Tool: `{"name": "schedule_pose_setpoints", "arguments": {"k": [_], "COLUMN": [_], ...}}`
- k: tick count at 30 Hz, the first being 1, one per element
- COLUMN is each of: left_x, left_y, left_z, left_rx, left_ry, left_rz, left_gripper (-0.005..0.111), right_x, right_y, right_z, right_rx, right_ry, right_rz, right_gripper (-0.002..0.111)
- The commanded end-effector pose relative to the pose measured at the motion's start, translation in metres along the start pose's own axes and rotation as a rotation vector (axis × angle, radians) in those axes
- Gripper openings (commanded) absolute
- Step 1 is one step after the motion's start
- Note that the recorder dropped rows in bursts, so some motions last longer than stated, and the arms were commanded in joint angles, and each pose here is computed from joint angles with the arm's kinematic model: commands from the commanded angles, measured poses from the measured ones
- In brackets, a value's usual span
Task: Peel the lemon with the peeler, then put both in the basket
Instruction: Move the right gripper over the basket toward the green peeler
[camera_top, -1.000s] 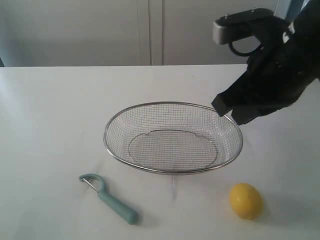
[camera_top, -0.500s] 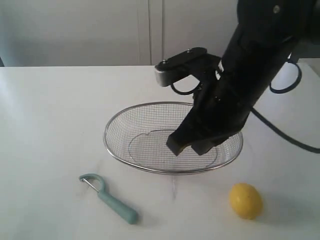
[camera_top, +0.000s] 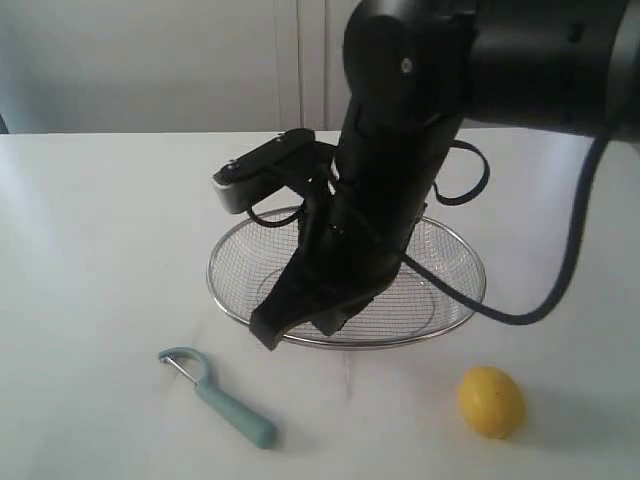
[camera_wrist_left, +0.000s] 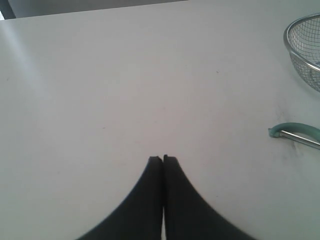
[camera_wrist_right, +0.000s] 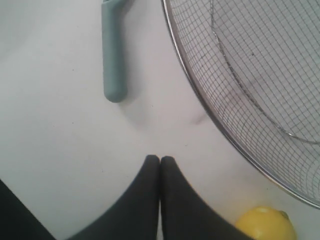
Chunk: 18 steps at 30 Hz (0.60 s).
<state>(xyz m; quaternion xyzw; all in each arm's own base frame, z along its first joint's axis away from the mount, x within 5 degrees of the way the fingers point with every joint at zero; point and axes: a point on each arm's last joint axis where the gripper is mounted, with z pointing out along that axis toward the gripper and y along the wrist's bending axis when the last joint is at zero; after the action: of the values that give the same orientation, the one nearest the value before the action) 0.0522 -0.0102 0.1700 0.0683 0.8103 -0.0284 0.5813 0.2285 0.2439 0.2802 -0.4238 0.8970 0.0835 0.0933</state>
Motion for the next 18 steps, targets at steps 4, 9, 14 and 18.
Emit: {"name": "schedule_pose_setpoints", "arguments": {"k": [4,9,14,18], "left_x": [0.001,0.001,0.001,0.001], "left_y": [0.0,0.0,0.0,0.0], "left_z": [0.0,0.0,0.0,0.0], "left_rx": [0.001,0.001,0.001,0.001], "left_ry": [0.0,0.0,0.0,0.0], "left_rz": [-0.009,-0.009,-0.009,-0.009], "left_gripper": [0.0,0.0,0.0,0.0], "right_x": [-0.012,-0.017,-0.02,-0.023], "right_y": [0.014,0.021,0.023,0.027], "right_z": [0.008,0.015,0.022,0.026], "right_rx": [-0.005,-0.01,-0.015,-0.022], "right_ry": [-0.006,-0.028,-0.034,-0.024], "right_rz": [-0.05,-0.069,-0.073,-0.08], "right_gripper": [0.0,0.0,0.0,0.0]}}
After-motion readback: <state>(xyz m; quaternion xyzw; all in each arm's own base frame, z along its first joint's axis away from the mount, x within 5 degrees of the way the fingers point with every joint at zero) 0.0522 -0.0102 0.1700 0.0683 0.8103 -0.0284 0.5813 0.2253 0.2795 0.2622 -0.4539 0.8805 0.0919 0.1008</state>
